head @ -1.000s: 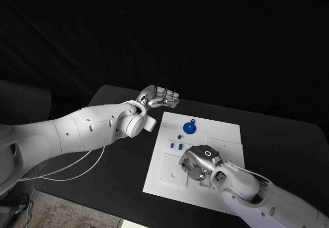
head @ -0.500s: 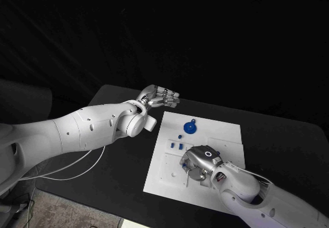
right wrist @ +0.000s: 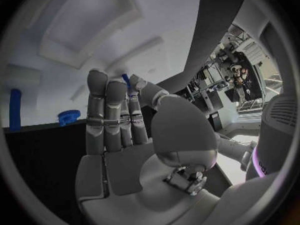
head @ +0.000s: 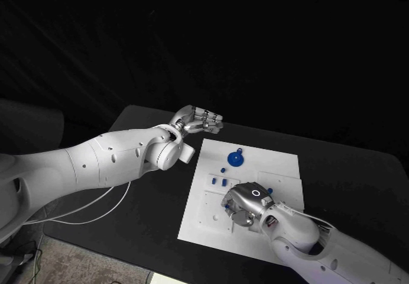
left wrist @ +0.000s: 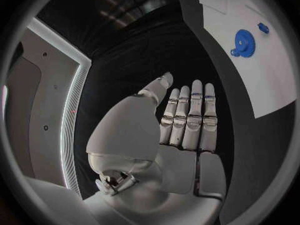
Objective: Assemble the parts on the task board
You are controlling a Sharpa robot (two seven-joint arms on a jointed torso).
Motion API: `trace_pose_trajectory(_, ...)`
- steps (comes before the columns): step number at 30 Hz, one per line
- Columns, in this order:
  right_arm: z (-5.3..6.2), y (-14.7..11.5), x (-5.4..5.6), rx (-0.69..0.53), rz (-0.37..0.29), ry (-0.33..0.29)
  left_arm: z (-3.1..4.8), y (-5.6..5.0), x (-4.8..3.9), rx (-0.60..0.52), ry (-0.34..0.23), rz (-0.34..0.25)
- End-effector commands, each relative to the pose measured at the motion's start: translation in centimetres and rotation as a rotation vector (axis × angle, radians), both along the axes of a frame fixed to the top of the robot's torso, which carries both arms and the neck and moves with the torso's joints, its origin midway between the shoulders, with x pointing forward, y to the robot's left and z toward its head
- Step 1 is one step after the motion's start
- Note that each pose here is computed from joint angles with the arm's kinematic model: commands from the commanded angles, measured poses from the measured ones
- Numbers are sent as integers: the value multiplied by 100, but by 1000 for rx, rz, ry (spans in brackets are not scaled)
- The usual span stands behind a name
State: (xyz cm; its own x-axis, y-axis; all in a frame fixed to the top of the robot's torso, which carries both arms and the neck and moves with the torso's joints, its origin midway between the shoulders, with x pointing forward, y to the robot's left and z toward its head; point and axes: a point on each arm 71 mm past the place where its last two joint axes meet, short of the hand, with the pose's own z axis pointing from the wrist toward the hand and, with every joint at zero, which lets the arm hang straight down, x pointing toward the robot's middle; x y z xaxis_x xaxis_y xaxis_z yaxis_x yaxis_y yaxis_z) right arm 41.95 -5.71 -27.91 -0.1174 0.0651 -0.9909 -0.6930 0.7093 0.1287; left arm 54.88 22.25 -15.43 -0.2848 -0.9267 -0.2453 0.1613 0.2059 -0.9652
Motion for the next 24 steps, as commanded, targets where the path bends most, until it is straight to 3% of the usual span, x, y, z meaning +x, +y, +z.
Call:
trace_pose_trajectory(1, -88, 10, -44, -23, 24, 29, 13, -28, 0, -9, 4, -18)
trace_pose_trajectory(14, -25, -54, -46, 58, 9, -1, 6, -14, 0, -7, 13, -20)
trace_pose_trajectory(21, 82, -157, -86, 98, -2, -20, 5, 14, 1, -6, 14, -16)
trace_pose_trajectory(24, 188, -251, -73, 118, -20, -23, 5, 35, 0, -5, 14, -12)
